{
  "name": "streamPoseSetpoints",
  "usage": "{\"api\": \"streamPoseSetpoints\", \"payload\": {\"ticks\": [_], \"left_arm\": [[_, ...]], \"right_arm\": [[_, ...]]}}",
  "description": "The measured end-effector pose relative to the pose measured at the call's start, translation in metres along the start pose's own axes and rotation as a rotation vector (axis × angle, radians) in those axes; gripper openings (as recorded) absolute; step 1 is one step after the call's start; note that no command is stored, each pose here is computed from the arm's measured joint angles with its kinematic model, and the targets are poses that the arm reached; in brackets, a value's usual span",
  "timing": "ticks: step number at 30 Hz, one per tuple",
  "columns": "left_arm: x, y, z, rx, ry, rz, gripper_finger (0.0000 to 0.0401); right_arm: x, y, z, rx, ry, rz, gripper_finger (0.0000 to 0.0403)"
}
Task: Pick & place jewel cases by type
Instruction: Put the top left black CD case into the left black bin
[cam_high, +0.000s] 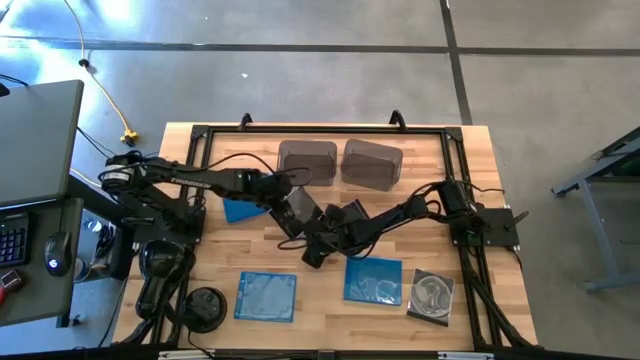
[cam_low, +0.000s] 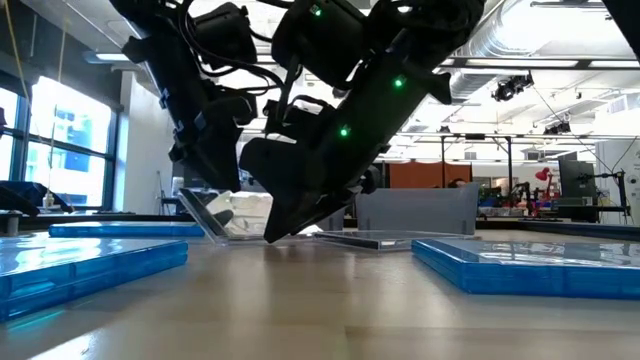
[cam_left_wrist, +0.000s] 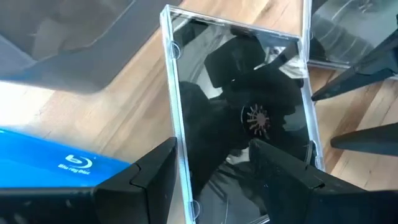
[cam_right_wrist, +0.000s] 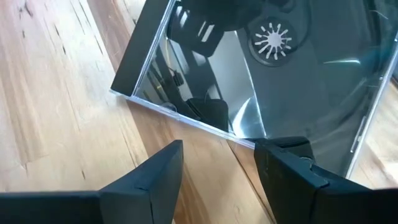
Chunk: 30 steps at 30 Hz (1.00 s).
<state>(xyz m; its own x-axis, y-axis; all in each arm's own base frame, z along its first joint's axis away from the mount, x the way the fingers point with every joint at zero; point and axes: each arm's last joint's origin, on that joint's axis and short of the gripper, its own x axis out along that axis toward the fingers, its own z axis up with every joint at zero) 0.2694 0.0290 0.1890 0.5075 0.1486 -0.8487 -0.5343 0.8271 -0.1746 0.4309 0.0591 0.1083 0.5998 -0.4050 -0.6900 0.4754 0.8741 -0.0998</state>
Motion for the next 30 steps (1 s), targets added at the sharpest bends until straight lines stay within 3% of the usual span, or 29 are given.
{"api": "streamPoseSetpoints", "payload": {"ticks": [15, 30], "left_arm": [[-0.003, -0.007, 0.012, 0.076, -0.119, -0.051, 0.0195], [-0.027, -0.025, 0.045, 0.282, -0.224, -0.114, 0.0194]], "right_arm": [[-0.001, 0.001, 0.001, 0.028, -0.003, 0.011, 0.0197], [0.008, -0.02, 0.011, 0.063, -0.087, -0.183, 0.0197]]}}
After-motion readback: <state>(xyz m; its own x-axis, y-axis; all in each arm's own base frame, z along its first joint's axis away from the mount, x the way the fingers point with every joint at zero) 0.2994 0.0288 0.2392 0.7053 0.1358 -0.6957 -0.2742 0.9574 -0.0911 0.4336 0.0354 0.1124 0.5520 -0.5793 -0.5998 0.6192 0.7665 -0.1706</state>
